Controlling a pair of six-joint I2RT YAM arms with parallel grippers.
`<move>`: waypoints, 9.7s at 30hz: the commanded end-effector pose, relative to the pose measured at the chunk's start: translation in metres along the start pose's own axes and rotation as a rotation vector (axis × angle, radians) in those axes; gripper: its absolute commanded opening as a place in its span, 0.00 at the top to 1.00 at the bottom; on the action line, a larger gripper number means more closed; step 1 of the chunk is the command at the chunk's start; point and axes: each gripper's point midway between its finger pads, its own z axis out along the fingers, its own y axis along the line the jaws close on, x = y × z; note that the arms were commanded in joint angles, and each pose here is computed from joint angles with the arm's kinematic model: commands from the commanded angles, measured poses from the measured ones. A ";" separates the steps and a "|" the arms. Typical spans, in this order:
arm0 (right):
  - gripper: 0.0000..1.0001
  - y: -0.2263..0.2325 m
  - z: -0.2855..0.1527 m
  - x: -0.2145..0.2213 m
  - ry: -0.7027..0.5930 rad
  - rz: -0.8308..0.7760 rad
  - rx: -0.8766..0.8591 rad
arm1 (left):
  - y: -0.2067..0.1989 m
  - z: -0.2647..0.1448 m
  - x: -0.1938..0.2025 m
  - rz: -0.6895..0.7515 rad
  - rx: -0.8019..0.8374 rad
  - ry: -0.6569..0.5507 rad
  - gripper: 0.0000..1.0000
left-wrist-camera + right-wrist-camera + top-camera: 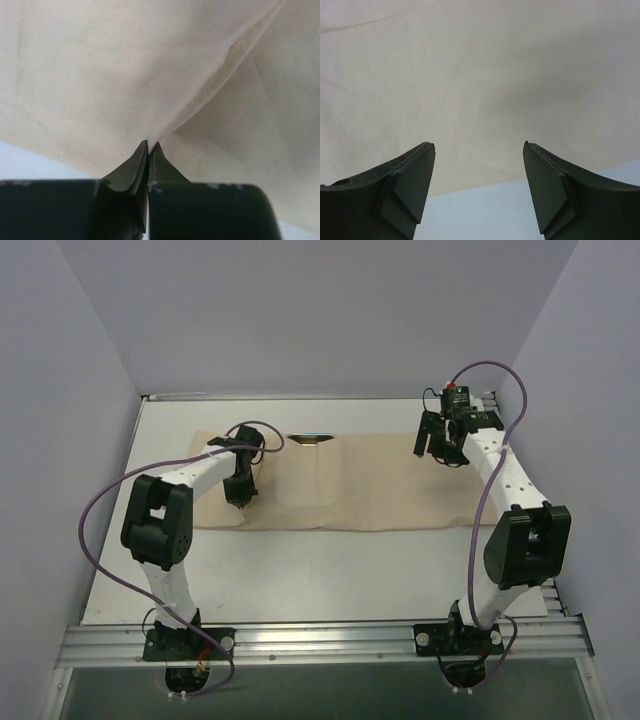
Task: Open and lay out the surgical kit
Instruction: Open the surgical kit at the center of the board.
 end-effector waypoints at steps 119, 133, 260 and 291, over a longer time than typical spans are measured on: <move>1.00 0.220 0.133 -0.026 0.144 0.451 -0.183 | 0.075 -0.075 -0.065 -0.157 0.250 -0.071 0.17; 1.00 0.213 0.064 0.003 0.167 0.241 -0.301 | 0.072 -0.087 -0.078 -0.163 0.267 -0.089 0.16; 0.26 0.028 0.096 -0.018 0.144 0.616 0.108 | -0.028 -0.078 -0.120 -0.191 0.454 -0.042 0.16; 0.95 0.016 0.126 0.010 0.224 0.575 0.216 | -0.011 -0.081 -0.126 -0.154 0.469 -0.062 0.16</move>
